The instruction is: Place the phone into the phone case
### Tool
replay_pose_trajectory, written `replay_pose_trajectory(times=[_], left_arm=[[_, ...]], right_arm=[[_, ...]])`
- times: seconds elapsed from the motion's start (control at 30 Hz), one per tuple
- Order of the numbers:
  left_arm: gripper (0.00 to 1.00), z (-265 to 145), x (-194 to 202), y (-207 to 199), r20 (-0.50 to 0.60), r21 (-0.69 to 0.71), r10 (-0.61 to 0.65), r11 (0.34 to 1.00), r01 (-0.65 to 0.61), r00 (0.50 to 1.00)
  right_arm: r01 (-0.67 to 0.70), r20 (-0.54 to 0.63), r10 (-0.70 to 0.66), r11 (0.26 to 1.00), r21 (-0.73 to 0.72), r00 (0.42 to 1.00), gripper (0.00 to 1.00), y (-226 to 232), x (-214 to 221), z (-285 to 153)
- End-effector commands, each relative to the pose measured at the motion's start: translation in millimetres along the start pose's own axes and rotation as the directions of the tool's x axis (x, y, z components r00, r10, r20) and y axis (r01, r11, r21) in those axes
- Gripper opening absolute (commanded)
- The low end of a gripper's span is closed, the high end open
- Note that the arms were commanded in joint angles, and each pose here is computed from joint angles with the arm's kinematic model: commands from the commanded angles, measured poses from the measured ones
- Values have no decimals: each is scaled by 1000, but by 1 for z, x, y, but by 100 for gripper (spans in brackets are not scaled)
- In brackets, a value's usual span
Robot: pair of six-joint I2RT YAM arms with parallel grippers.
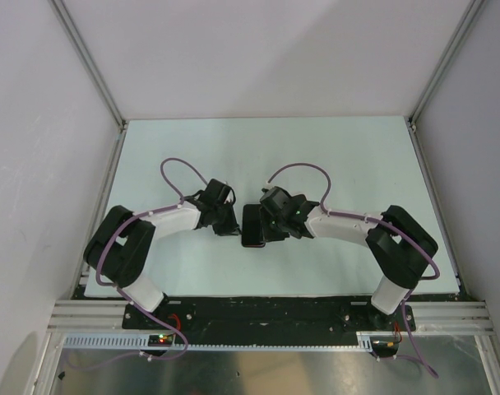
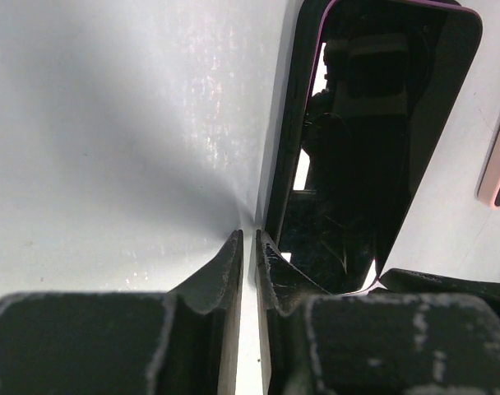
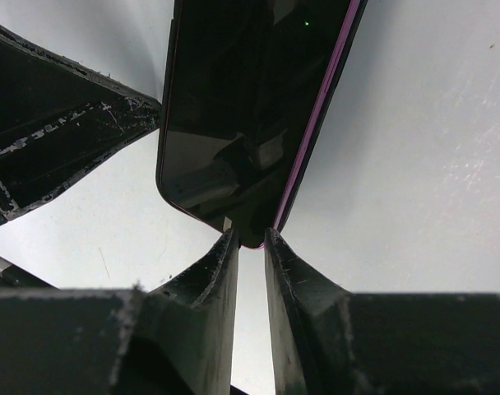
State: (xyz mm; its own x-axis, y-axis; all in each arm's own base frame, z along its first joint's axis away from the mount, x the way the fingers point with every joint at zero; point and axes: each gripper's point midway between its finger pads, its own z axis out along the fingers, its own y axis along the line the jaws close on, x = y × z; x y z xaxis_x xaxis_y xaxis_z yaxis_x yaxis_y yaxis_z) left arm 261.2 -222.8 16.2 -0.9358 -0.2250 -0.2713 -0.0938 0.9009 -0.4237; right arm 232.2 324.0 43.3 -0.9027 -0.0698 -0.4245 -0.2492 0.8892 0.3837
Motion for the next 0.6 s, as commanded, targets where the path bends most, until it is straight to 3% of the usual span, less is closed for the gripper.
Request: replay_pose_trajectory(times=[0.0, 0.57], left_arm=[[15, 2, -1, -11, 6, 30, 6, 1000, -6, 1000], [15, 2, 1, -13, 6, 31, 7, 999, -7, 1000]], right_arm=[[4, 12, -4, 1000, 14, 1000, 25, -1, -1, 3], [18, 19, -20, 994, 103, 1000, 23, -17, 3, 8]])
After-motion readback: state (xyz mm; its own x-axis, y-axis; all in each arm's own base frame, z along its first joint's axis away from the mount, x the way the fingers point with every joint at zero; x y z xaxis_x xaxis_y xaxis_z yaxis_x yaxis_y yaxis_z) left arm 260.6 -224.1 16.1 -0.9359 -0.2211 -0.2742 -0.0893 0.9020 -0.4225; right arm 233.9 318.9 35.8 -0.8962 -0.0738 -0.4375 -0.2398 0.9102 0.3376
